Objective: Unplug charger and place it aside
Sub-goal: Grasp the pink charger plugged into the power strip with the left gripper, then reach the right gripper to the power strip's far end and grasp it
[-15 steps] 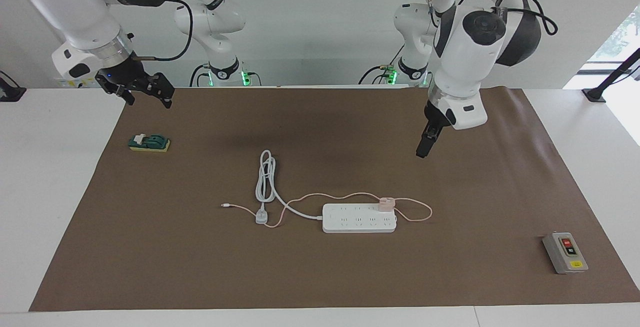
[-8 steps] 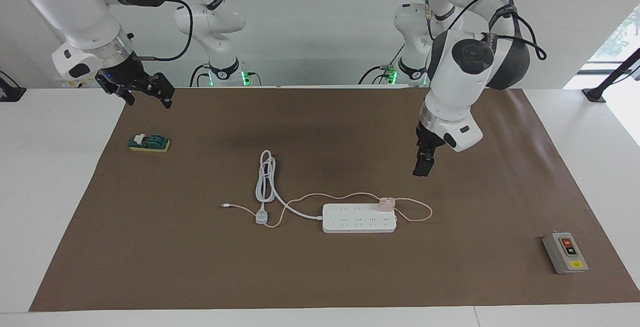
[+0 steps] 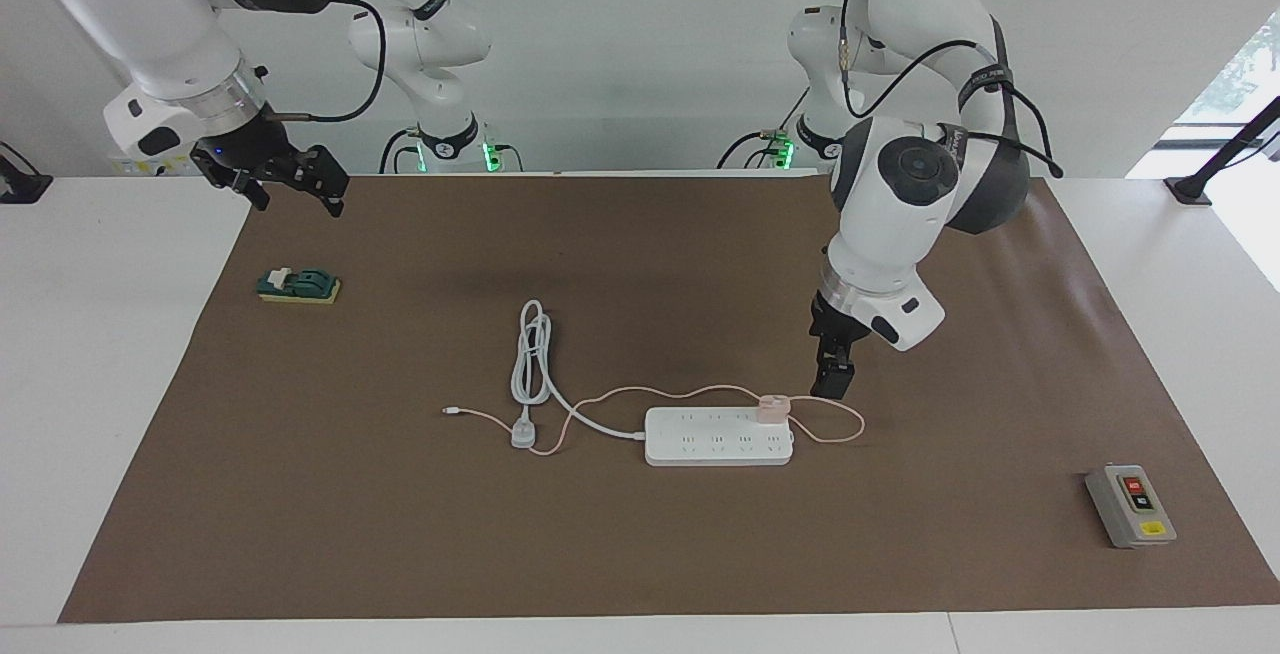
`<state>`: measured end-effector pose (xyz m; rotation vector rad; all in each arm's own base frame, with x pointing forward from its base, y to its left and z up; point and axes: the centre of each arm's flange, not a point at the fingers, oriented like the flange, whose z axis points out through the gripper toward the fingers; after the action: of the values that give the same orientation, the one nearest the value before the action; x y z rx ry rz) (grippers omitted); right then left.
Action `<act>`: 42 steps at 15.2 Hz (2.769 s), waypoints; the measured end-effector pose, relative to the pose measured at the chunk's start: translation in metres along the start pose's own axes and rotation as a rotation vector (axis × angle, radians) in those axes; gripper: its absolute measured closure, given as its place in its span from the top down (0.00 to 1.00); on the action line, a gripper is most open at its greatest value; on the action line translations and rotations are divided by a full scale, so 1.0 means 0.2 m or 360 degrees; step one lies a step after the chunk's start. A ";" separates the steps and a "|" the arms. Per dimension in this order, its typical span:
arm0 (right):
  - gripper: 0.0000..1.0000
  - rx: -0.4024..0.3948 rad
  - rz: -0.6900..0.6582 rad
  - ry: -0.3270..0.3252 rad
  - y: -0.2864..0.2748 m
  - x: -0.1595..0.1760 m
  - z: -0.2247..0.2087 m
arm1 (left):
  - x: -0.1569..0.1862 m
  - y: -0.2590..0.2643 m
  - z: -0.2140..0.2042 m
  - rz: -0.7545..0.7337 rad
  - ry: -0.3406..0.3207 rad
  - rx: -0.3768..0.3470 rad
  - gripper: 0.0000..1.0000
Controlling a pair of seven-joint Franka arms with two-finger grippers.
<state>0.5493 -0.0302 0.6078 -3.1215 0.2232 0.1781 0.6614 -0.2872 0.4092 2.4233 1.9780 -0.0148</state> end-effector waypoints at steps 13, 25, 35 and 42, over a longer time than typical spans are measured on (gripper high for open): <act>1.00 0.0000 0.0000 0.0000 0.00 0.00 0.00 | -0.04 0.01 0.22 -0.0004 0.0094 0.0074 1.00; 1.00 0.0000 0.0000 0.0000 0.00 0.00 0.00 | -0.04 0.04 0.22 0.0094 0.0066 -0.0003 1.00; 1.00 0.0000 0.0000 0.0000 0.00 0.00 0.00 | 0.01 0.03 0.31 0.0075 0.0067 0.0009 1.00; 1.00 0.0020 0.0001 -0.0024 -0.09 -0.01 0.03 | 0.01 -0.04 0.35 0.0085 0.0054 -0.0049 1.00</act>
<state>0.5491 -0.0129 0.6014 -3.1068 0.2243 0.1993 0.6551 -0.2844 0.3382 2.4727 1.9110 0.0572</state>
